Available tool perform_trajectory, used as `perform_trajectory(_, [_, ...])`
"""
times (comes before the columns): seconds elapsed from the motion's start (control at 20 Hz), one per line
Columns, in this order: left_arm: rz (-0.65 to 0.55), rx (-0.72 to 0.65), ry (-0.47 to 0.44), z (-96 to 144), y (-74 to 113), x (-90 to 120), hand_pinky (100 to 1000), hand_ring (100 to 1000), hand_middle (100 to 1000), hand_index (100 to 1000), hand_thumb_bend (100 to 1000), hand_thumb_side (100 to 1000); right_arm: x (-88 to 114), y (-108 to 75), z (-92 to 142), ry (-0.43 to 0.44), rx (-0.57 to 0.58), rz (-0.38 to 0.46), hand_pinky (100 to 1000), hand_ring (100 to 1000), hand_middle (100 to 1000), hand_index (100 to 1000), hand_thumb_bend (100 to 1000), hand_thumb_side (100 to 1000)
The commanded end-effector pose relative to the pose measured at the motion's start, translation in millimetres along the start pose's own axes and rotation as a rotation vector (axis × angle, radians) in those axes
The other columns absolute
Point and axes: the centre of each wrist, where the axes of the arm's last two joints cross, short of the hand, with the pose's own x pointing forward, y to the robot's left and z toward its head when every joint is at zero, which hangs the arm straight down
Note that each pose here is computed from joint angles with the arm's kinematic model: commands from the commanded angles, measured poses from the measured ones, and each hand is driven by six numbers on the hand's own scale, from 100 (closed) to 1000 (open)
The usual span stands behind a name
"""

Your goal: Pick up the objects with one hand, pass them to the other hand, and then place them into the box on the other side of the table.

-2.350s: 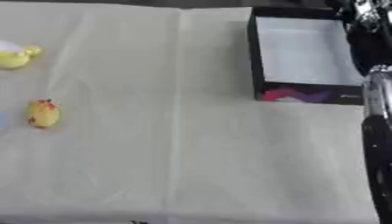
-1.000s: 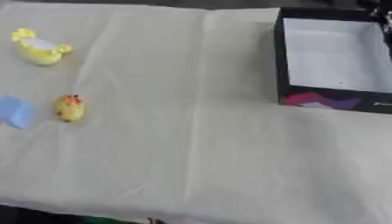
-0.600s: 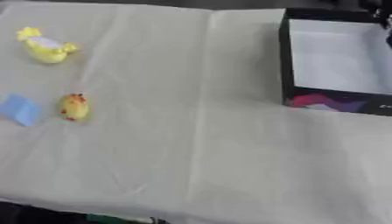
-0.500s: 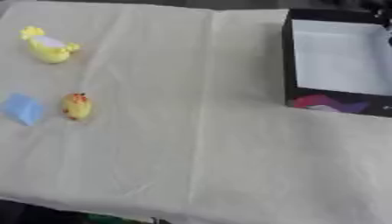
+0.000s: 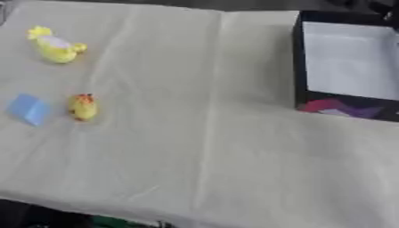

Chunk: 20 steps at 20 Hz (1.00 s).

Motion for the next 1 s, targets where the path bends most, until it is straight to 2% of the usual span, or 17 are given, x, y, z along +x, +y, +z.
perform_trajectory(0.05, [-0.162, -0.243, -0.199, -8, 7.8, 3, 909, 861, 812, 901, 818, 170, 8, -5.2, -6, -0.020, 0.023, 0.023, 927, 1000, 995, 1000, 100, 557])
perform_trajectory(0.3, [-0.175, -0.281, -0.214, -28, 3.6, 11, 913, 867, 822, 901, 830, 149, 5, -0.7, -5, -0.011, 0.045, 0.012, 928, 1000, 996, 1000, 100, 557])
perform_trajectory(0.45, [-0.192, -0.320, -0.223, -41, 0.3, 18, 918, 873, 828, 896, 844, 102, 3, 2.9, -5, -0.005, 0.058, 0.000, 928, 1000, 997, 1000, 100, 559])
perform_trajectory(0.7, [-0.191, -0.376, -0.259, -61, -7.1, 30, 924, 869, 813, 864, 819, 100, 0, 6.9, -5, 0.002, 0.078, -0.013, 929, 1000, 998, 1000, 100, 559])
perform_trajectory(1.0, [-0.171, -0.434, -0.336, -71, -6.1, 42, 922, 866, 808, 858, 798, 100, -2, 9.6, -5, 0.010, 0.094, -0.018, 929, 1000, 999, 1000, 100, 560])
